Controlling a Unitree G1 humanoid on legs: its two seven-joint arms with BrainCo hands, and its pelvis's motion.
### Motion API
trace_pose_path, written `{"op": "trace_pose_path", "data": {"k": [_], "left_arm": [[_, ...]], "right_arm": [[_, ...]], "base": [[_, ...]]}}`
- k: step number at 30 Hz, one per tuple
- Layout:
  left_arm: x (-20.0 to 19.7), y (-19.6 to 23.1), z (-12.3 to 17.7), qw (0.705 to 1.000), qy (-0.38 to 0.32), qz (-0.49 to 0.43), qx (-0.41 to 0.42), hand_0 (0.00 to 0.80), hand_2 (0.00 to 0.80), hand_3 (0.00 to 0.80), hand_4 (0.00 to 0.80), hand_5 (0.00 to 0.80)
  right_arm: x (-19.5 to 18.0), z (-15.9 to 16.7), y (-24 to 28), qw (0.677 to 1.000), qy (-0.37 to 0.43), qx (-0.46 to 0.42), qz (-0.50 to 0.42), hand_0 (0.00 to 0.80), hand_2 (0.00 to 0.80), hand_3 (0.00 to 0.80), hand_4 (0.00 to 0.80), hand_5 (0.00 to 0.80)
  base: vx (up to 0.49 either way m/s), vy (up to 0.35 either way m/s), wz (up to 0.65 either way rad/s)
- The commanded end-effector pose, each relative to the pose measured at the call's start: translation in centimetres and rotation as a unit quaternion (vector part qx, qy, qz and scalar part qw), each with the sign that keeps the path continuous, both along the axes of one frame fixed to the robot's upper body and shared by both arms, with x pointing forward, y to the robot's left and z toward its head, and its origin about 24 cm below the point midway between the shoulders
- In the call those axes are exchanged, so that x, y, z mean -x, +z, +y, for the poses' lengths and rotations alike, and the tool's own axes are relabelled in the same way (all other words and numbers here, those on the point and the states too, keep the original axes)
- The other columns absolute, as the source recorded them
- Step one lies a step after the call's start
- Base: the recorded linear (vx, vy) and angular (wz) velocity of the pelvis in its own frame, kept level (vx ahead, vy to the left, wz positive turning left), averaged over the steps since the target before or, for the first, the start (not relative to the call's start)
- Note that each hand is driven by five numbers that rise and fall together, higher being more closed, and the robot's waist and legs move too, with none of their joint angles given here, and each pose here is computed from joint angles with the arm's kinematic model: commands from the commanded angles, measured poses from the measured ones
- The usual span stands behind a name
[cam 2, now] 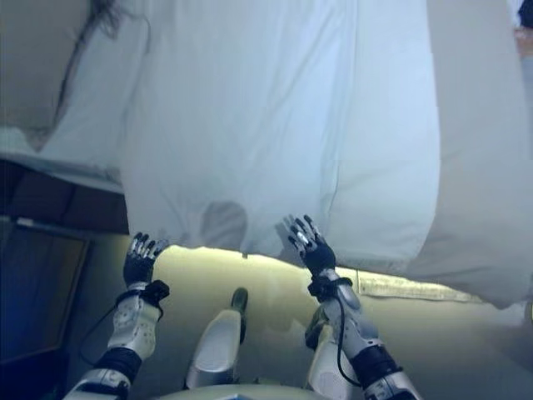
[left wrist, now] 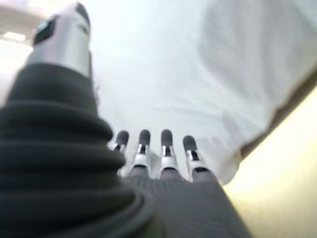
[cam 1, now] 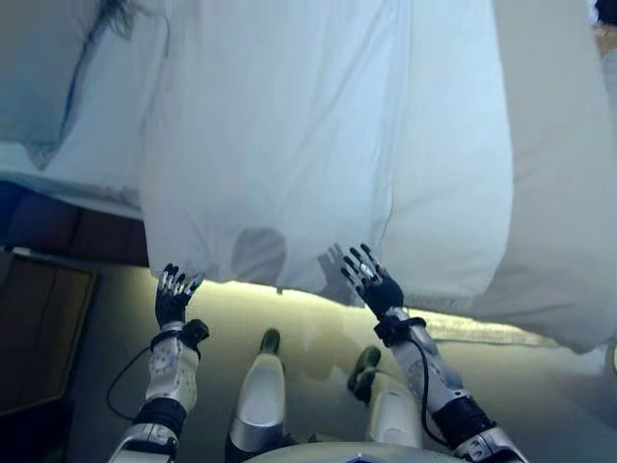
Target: Make the bed neatly
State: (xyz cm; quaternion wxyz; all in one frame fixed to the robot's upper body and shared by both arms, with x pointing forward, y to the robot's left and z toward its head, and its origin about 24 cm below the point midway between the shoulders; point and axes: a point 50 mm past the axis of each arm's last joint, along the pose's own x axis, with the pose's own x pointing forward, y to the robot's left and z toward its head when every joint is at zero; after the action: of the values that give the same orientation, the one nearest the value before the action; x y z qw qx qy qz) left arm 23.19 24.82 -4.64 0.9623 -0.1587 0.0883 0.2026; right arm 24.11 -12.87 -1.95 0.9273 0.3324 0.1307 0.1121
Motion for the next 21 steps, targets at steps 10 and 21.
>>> {"op": "trace_pose_path", "data": {"k": [10, 21], "left_arm": [[1.0, 0.6, 0.7, 0.998, 0.033, -0.019, 0.051, 0.000, 0.000, 0.000, 0.000, 0.000], [0.5, 1.6, 0.0, 0.995, -0.045, -0.049, 0.072, 0.000, 0.000, 0.000, 0.000, 0.000]], "right_arm": [[0.5, 1.1, 0.0, 0.997, -0.034, -0.062, 0.003, 0.000, 0.000, 0.000, 0.000, 0.000], [1.1, 0.5, -1.6, 0.999, -0.024, -0.031, 0.021, 0.000, 0.000, 0.000, 0.000, 0.000]], "base": [[0.068, -0.020, 0.01], [-0.009, -0.052, -0.01]]}}
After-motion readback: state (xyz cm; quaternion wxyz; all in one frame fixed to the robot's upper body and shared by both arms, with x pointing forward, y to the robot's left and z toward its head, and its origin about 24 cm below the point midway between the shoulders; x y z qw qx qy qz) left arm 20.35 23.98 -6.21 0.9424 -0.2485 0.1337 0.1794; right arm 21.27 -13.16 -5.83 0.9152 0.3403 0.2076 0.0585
